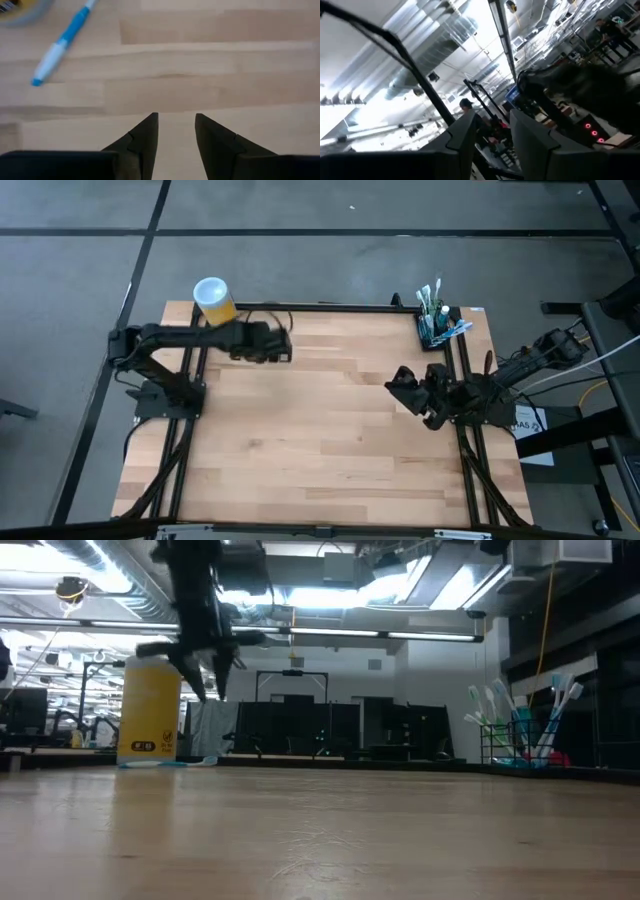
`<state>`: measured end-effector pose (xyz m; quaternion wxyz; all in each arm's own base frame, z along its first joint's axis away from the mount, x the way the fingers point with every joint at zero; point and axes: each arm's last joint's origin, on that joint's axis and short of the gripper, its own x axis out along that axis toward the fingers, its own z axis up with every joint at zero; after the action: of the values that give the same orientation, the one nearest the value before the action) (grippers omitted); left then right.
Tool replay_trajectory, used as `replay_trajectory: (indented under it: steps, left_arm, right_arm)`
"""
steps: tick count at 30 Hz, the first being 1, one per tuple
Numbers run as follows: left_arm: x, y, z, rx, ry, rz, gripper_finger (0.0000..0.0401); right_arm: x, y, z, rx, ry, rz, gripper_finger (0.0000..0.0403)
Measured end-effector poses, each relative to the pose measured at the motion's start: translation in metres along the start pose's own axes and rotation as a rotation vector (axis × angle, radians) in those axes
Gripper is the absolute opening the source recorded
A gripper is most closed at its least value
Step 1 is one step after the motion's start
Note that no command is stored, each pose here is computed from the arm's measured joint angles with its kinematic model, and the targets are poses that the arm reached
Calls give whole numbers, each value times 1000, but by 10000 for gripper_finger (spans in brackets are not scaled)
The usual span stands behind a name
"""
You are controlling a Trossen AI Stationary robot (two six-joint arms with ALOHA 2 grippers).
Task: Pick & Place toothbrushing station
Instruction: Put the blue toothbrush into the mesh organizer
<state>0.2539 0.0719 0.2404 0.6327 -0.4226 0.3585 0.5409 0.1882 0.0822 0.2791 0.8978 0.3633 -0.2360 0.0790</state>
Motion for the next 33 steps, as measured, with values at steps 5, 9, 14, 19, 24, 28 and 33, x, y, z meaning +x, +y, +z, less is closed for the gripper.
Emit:
replay_trajectory:
  steps: [5, 9, 14, 19, 24, 28, 33]
  left_arm:
    - [20, 1, 33, -205, -29, -22, 129]
    - [23, 10, 48, -510, -205, 40, 125]
    - [32, 21, 56, -770, -322, 57, 112]
    - [52, 32, 47, -1043, -339, 31, 97]
    - [69, 42, 44, -1165, -373, -11, 78]
    - [81, 47, 48, -1093, -393, 1, 59]
    - [93, 44, 54, -920, -359, 33, 39]
  right_arm:
    - [9, 12, 2, -64, 2, -19, 125]
    - [11, 24, 4, -95, -6, 5, 126]
    - [11, 35, 4, -132, -9, 2, 125]
    - [9, 39, 2, -147, -6, -26, 126]
    - [7, 42, 0, -138, -3, -41, 126]
    - [6, 43, -1, -140, 2, -43, 126]
    - [6, 43, -1, -145, 8, -46, 126]
